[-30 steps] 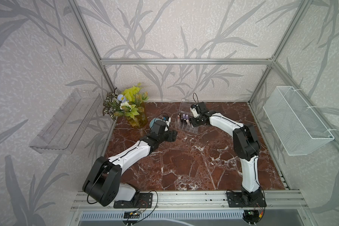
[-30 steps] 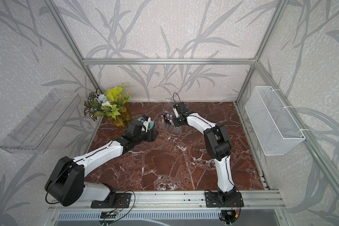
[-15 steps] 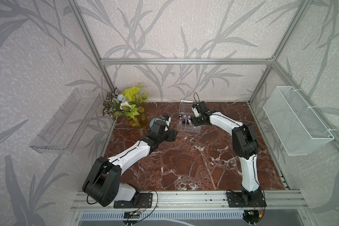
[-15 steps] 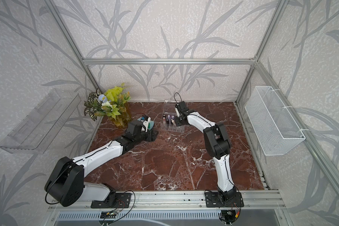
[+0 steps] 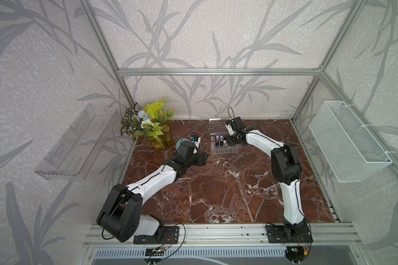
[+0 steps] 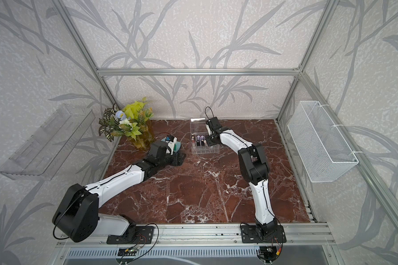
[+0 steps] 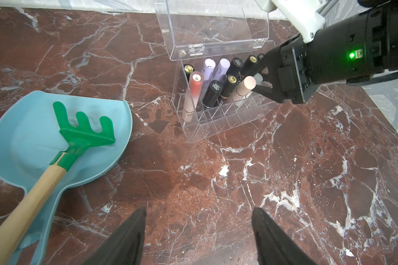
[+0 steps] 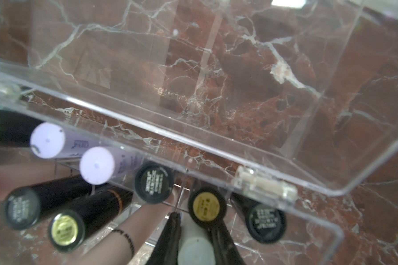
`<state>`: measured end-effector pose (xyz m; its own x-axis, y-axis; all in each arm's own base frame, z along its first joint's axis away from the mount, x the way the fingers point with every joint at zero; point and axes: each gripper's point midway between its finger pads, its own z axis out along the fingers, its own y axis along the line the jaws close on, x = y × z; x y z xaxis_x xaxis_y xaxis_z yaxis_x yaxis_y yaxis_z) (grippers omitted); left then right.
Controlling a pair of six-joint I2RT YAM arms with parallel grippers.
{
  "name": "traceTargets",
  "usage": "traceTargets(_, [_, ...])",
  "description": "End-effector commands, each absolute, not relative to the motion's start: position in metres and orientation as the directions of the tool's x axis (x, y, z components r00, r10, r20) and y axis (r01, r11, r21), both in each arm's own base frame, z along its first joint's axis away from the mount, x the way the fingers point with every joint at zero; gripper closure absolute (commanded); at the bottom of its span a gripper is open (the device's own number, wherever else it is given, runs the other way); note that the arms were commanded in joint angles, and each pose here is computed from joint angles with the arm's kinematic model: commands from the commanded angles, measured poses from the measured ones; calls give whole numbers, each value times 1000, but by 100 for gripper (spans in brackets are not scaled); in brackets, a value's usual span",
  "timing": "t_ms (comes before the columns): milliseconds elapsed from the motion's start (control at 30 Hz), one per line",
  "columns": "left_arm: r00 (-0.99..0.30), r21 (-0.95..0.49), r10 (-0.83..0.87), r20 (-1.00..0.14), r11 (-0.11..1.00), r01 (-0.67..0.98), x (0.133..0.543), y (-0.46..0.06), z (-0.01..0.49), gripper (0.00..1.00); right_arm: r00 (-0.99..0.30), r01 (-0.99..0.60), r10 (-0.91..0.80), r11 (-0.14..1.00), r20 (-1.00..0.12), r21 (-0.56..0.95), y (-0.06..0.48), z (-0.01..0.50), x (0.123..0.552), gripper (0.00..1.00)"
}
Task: Arrange the lipsticks in the organizer
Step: Place the lipstick in the storage box.
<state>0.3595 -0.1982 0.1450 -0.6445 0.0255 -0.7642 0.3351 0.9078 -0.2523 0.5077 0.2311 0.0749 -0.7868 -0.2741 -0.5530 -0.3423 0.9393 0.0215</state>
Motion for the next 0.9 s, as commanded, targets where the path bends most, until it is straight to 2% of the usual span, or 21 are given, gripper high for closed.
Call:
traceTargets(0, [-612,-231,22,-791,915,331,366,-196,156,25,-769,-337,-255,941,-586,32,227,98,501,42])
traceTargets(133, [-591,-216,16,-806,923,319,370,-192,165,25,-736,-329,-214,942,-642,63,225,129,489,23])
traceTargets(233, [-558,-183,12,-830,939,292,377,-185,180,24,-700,-324,-171,941,-694,94,221,160,478,13])
traceTargets(367, [-477,-116,-34,-878,983,145,390,-150,203,18,-630,-308,-117,945,-768,108,207,197,457,1])
traceTargets(433, [-414,-78,-46,-909,995,62,393,-125,212,10,-579,-284,-87,953,-811,101,192,217,443,1])
traceTargets(533, [-352,-38,-53,-934,998,-48,392,-86,210,4,-529,-234,-66,970,-846,71,165,232,423,1])
traceTargets(700, [-295,37,-22,-955,980,-194,381,-23,186,1,-494,6,10,1000,-869,9,85,210,410,1])
traceTargets(800, [-258,41,-28,-966,965,-258,372,3,173,0,-480,70,104,994,-871,81,46,191,412,1])
traceTargets(867, [-222,46,-16,-975,961,-274,367,12,166,0,-437,56,149,989,-887,139,32,183,419,1])
